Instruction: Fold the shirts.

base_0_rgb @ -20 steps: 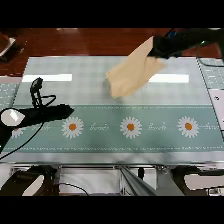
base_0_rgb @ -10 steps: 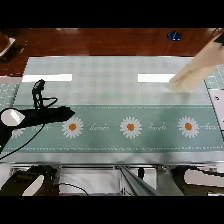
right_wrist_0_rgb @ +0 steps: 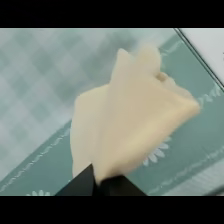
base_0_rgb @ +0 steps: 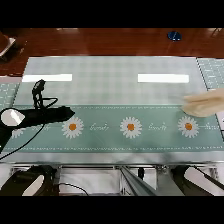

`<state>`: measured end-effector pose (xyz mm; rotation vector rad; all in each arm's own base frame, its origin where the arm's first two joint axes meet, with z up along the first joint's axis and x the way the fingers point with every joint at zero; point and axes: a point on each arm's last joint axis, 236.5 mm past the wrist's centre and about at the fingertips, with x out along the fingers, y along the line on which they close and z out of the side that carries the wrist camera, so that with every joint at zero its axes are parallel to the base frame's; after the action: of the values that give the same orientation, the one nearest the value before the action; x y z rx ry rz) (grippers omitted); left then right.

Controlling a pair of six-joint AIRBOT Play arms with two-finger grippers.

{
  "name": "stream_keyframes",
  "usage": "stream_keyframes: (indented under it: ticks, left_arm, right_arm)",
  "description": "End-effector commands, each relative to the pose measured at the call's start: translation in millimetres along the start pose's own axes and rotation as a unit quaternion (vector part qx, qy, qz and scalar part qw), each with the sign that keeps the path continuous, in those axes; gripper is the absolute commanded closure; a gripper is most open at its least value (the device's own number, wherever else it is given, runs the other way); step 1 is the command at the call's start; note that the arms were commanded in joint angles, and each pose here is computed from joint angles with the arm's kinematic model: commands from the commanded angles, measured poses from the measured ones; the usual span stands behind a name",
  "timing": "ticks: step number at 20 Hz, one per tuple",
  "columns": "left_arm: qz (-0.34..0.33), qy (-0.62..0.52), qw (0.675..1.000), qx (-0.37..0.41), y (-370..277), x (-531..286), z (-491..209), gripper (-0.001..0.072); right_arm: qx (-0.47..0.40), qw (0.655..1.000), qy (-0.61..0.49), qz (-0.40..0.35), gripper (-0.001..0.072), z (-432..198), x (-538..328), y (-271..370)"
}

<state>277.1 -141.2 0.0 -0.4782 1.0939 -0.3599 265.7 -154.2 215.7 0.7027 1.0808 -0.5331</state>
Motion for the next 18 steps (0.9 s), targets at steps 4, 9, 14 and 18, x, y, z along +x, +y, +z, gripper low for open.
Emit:
stream_keyframes:
  ticks: [4, 9, 14, 18]
  left_arm:
    - [0.002, -0.020, 1.000, 0.000, 1.0, 0.0, 9.7, 0.0689]
    - [0.000, -0.038, 0.999, -0.003, 0.0, -0.5, 17.8, 0.0689]
    - [0.007, -0.115, 0.993, 0.025, -0.4, -12.1, 61.1, 0.0689]
    - [-0.010, -0.199, 0.975, 0.099, -48.4, -66.7, 157.9, 0.0689]
  right_arm:
    - [0.129, 0.970, 0.068, -0.196, 0.0691, -113.4, 10.9, -154.2]
    - [0.219, 0.921, 0.091, -0.309, 0.0405, -185.8, 25.3, -225.2]
    - [0.101, 0.953, 0.089, -0.273, 0.0338, -153.1, 56.0, -200.5]
    - [-0.039, 0.994, -0.087, -0.048, 0.0691, -26.0, 60.9, -61.5]
